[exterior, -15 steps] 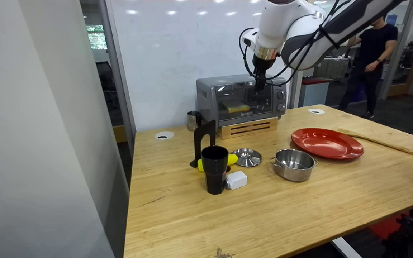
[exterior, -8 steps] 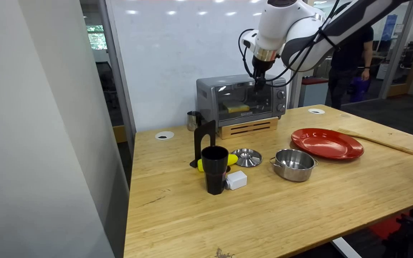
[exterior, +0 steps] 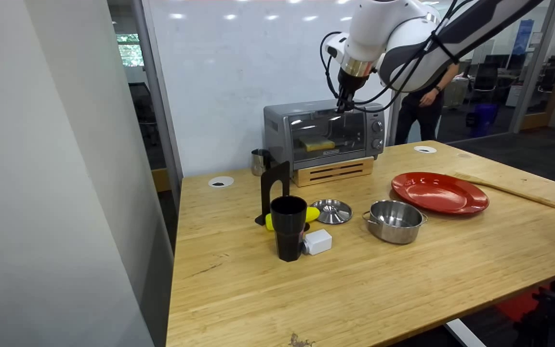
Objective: Open the oven door and take the slice and put it on the plate
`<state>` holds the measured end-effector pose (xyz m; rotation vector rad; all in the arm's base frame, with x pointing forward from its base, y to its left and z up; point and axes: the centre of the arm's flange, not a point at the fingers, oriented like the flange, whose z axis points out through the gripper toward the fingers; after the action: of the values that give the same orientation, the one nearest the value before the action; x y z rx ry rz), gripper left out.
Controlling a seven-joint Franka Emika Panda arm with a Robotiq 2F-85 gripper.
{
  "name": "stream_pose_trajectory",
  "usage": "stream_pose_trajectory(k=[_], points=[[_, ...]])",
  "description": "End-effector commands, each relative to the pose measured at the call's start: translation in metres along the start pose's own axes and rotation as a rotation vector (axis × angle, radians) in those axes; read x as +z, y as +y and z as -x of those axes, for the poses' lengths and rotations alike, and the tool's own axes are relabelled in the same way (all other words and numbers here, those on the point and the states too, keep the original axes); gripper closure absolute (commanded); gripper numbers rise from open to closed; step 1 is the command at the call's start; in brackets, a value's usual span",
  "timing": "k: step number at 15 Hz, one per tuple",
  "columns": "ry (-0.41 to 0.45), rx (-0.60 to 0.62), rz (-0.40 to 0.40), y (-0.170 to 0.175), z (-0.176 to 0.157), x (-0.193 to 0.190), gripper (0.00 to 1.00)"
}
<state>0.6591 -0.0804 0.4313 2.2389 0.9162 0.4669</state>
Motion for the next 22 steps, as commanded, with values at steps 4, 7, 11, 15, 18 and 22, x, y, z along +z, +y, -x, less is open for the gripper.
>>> stream_pose_trajectory(k=[4,7,11,15,18,22], points=[[0.03,0.042,0.009,0.019,0.02,-0.019,1.0],[0.009,0.091,-0.062,0.027,0.027,-0.016,0.94],[0.023,0.117,-0.21,0.032,0.02,-0.014,0.52],[0.021,0.061,-0.264,0.032,0.011,-0.014,0.24],[-0.001,0.014,-0.282,0.047,0.008,-0.012,0.03],[-0.03,-0.056,-0.348,0.061,0.009,-0.002,0.0]])
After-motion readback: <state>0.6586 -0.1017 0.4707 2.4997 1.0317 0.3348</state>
